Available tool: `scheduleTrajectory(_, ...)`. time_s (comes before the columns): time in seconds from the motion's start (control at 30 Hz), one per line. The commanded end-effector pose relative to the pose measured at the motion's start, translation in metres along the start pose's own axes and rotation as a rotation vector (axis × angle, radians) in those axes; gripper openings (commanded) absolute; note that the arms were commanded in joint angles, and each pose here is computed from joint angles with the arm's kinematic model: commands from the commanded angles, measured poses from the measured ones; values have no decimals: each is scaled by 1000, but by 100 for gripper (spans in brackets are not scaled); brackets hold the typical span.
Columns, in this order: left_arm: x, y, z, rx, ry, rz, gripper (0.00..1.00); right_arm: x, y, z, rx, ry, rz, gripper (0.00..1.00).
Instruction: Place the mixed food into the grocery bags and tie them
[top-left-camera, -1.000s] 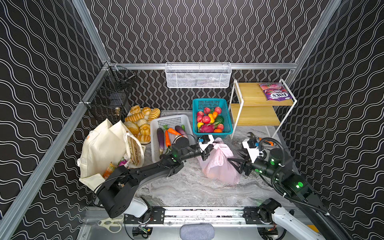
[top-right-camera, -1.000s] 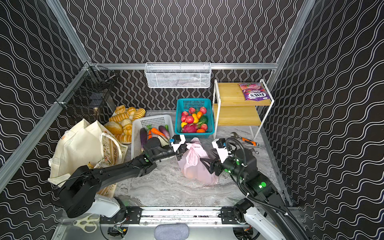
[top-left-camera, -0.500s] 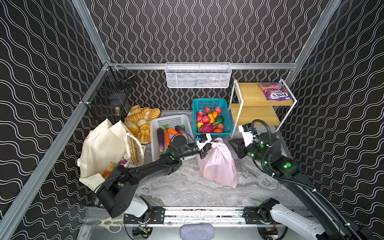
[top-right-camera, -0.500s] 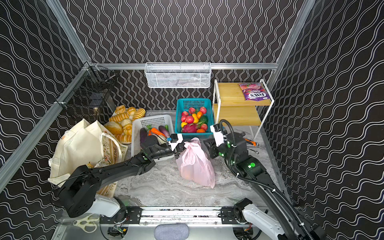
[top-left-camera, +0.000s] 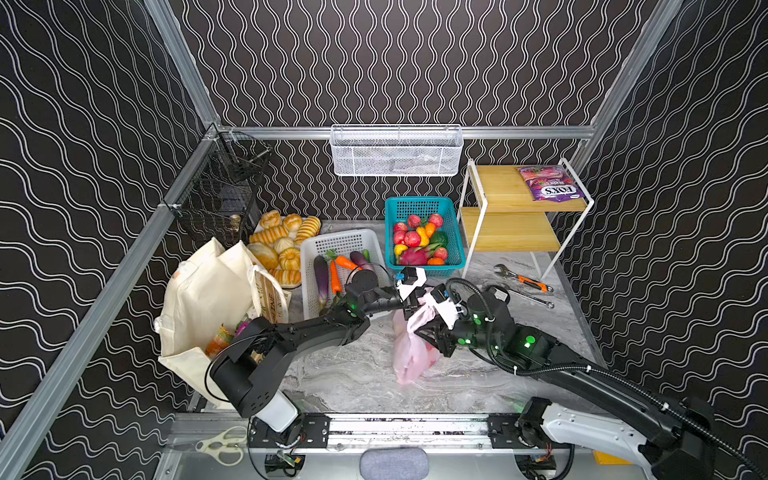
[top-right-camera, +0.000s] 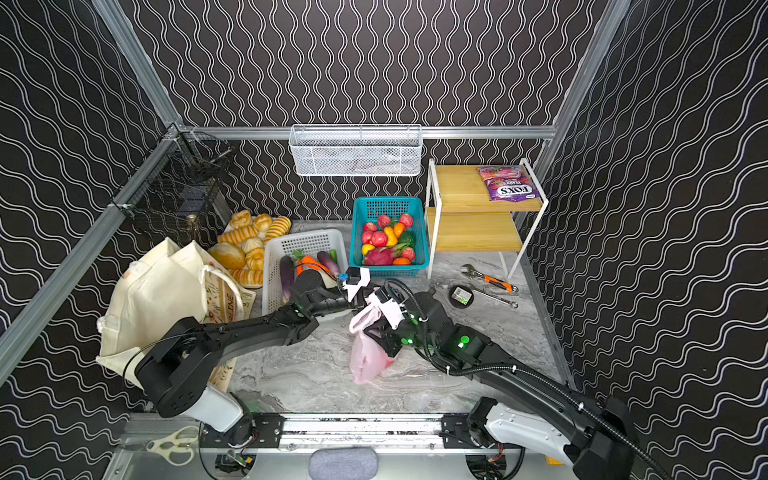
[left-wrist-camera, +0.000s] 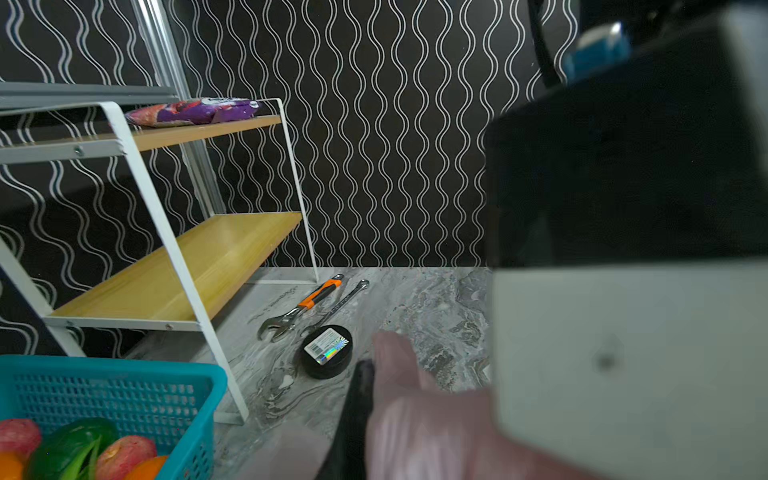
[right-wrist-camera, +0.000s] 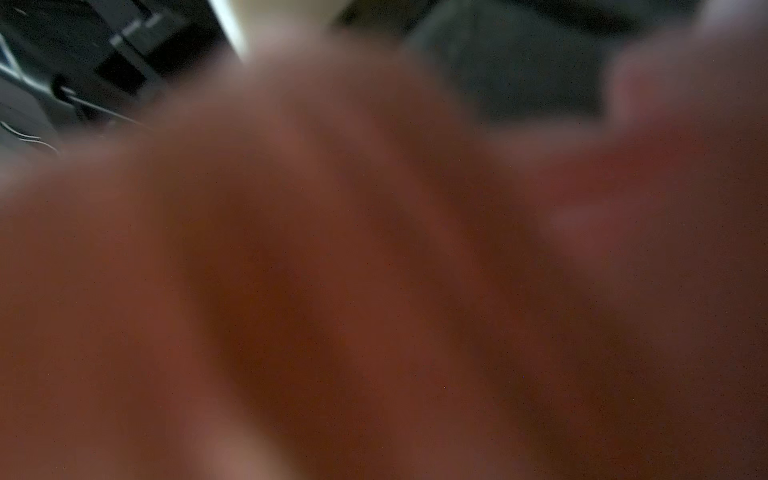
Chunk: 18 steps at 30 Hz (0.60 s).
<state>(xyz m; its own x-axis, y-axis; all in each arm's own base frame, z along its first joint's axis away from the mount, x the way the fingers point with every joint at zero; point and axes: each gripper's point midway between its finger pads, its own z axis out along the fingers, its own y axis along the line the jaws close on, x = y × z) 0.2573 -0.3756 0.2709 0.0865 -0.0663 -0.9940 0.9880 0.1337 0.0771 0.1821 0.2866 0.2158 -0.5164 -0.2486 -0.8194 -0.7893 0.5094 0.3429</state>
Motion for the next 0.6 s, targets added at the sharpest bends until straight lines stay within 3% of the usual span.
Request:
scheduleTrajectory(0.0,-20,-9,-3,53,-79,20,0,-21,-10,-18,86,-153,-24,27)
scheduleTrajectory(0.17,-15,-12,-9,45,-68,17,0,-22,-18,-61,177,-290,-130,40)
scheduleTrajectory(0.23,-14,-13,-10,49,-64,14,0,-21,-33,-74,285,-314,-173,45)
scheduleTrajectory(0.43,-13,-17,-12,61,-53,14,0,-37,-63,-96,550,-317,-412,45)
scheduleTrajectory(0.57,-12,-20,-13,72,-48,12,0,-59,-65,-96,618,-307,-571,45)
